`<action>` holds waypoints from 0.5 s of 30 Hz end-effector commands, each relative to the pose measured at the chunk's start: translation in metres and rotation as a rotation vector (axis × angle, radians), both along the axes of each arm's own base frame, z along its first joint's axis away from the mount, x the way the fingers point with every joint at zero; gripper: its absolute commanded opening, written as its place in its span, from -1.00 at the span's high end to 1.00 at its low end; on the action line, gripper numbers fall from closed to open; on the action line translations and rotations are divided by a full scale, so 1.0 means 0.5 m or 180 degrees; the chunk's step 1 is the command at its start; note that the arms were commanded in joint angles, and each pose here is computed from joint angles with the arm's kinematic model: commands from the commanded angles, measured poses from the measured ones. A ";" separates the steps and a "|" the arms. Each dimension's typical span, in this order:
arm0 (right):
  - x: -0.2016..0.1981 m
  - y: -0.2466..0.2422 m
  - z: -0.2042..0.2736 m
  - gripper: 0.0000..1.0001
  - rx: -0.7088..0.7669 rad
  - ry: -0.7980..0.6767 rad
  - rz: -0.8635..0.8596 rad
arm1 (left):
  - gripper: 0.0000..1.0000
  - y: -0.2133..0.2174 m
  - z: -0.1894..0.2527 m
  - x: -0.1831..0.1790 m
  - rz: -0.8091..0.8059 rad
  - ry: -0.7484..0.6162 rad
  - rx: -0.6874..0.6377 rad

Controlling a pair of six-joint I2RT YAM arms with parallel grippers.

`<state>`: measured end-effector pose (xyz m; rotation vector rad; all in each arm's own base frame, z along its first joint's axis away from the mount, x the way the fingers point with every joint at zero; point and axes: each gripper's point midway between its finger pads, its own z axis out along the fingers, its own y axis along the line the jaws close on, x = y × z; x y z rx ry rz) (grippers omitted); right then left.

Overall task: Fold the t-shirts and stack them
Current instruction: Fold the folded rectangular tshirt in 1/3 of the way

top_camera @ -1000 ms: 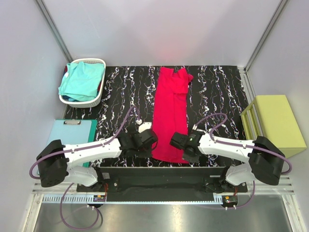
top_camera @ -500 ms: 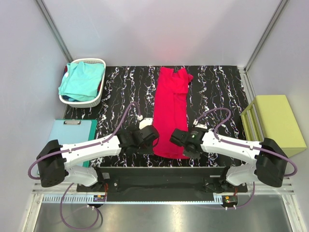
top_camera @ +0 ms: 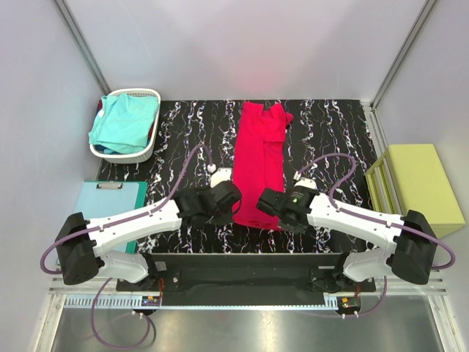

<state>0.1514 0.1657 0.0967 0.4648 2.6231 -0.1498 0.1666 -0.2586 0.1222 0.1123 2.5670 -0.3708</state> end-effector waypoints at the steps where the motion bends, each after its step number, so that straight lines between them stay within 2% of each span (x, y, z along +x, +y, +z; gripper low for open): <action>1: 0.047 -0.031 0.053 1.00 -0.0168 -0.0325 -0.0095 | 1.00 0.005 0.046 0.048 0.0086 -0.0261 0.0011; 15: 0.154 -0.094 0.115 1.00 -0.0270 -0.0586 -0.0215 | 1.00 0.018 0.097 0.165 0.0248 -0.0469 0.0081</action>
